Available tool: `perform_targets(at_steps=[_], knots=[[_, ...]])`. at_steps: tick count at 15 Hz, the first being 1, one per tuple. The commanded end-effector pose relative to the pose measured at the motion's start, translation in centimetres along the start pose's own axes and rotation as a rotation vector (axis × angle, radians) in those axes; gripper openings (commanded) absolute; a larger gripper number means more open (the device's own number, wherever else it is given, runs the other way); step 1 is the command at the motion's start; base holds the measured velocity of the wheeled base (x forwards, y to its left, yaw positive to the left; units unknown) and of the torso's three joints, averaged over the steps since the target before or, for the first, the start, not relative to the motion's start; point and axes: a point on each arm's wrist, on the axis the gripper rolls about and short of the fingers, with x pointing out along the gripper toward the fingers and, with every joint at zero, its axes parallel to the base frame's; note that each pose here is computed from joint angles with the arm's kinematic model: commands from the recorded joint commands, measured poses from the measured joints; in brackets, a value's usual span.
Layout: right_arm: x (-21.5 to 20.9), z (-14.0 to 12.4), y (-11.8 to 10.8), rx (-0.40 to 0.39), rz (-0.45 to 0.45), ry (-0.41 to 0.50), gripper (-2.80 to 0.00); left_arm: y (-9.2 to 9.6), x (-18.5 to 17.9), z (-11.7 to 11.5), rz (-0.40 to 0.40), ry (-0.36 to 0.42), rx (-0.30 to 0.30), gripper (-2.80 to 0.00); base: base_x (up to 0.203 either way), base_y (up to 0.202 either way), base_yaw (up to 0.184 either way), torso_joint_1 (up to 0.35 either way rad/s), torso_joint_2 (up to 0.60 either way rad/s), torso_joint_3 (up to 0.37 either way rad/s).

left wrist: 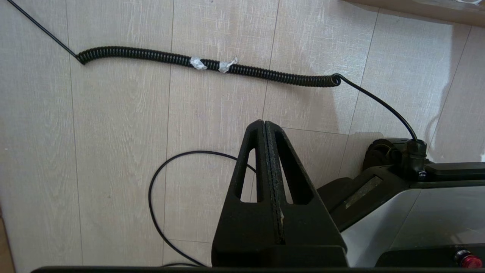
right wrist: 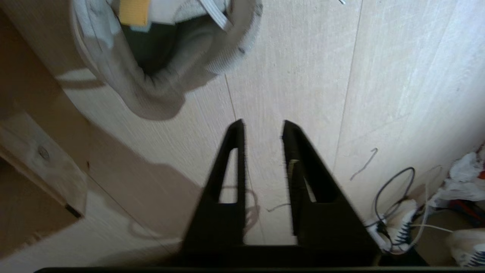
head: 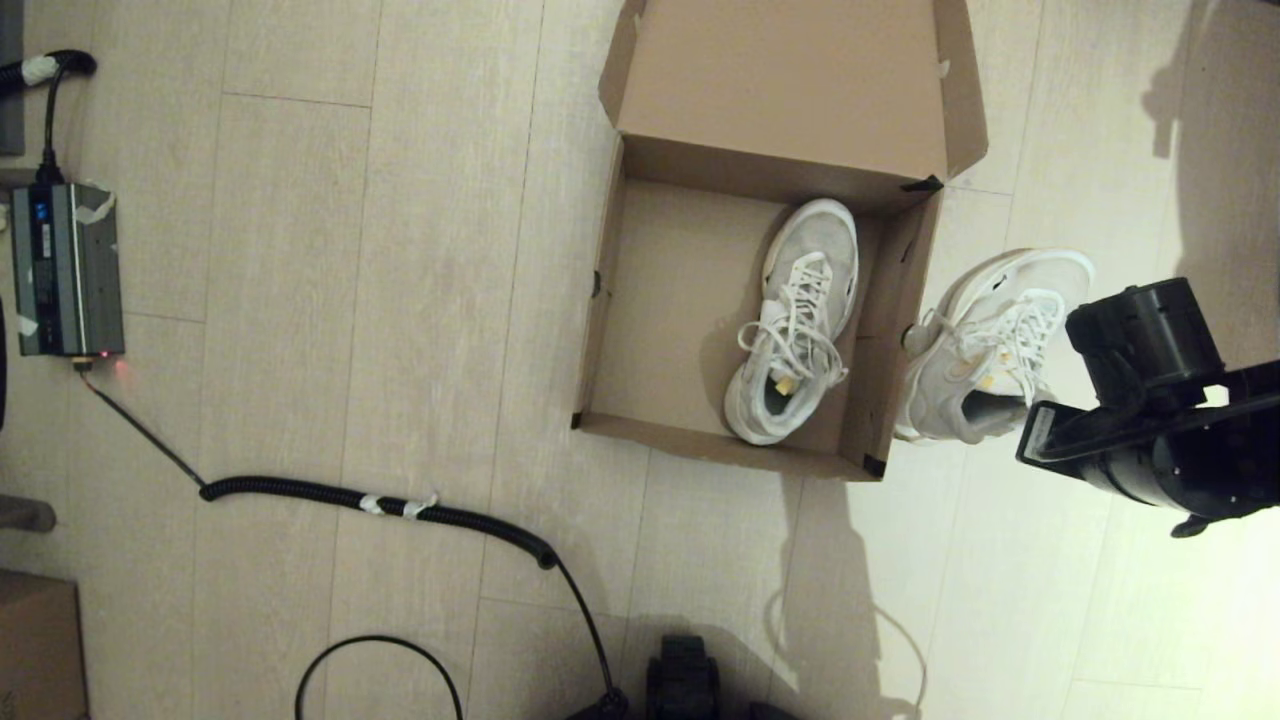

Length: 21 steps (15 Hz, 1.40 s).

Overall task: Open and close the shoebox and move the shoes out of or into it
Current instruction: Put the shoes into the shoe box

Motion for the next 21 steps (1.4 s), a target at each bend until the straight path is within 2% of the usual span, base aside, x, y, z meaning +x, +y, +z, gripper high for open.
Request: perform_targets(at_steps=[1, 3, 10, 14, 19, 21], knots=[[0.9, -0.3, 0.5, 0.015, -0.003, -0.003, 0.0, 0.0, 0.0, 0.0, 0.0, -0.002, 0.0, -2.8, 0.0, 0.0, 0.0, 0.0, 0.0, 0.0], [1.8, 0.1, 1.4, 0.104, 0.017, -0.08, 0.0, 0.0, 0.0, 0.0, 0.0, -0.002, 0.0, -2.8, 0.0, 0.0, 0.0, 0.0, 0.0, 0.0], [3.7, -1.9, 1.2, 0.1, -0.064, -0.043, 0.0, 0.0, 0.0, 0.0, 0.0, -0.002, 0.0, -2.8, 0.0, 0.0, 0.0, 0.0, 0.0, 0.0], [4.2, -1.2, 1.8, 0.147, -0.041, -0.086, 0.0, 0.0, 0.0, 0.0, 0.0, -0.002, 0.0, -2.8, 0.0, 0.0, 0.0, 0.0, 0.0, 0.0], [6.5, -2.3, 2.5, 0.18, -0.043, -0.113, 0.0, 0.0, 0.0, 0.0, 0.0, -0.002, 0.0, -2.8, 0.0, 0.0, 0.0, 0.0, 0.0, 0.0], [7.8, -2.6, 2.8, 0.209, -0.056, -0.152, 0.0, 0.0, 0.0, 0.0, 0.0, -0.002, 0.0, -2.8, 0.0, 0.0, 0.0, 0.0, 0.0, 0.0]])
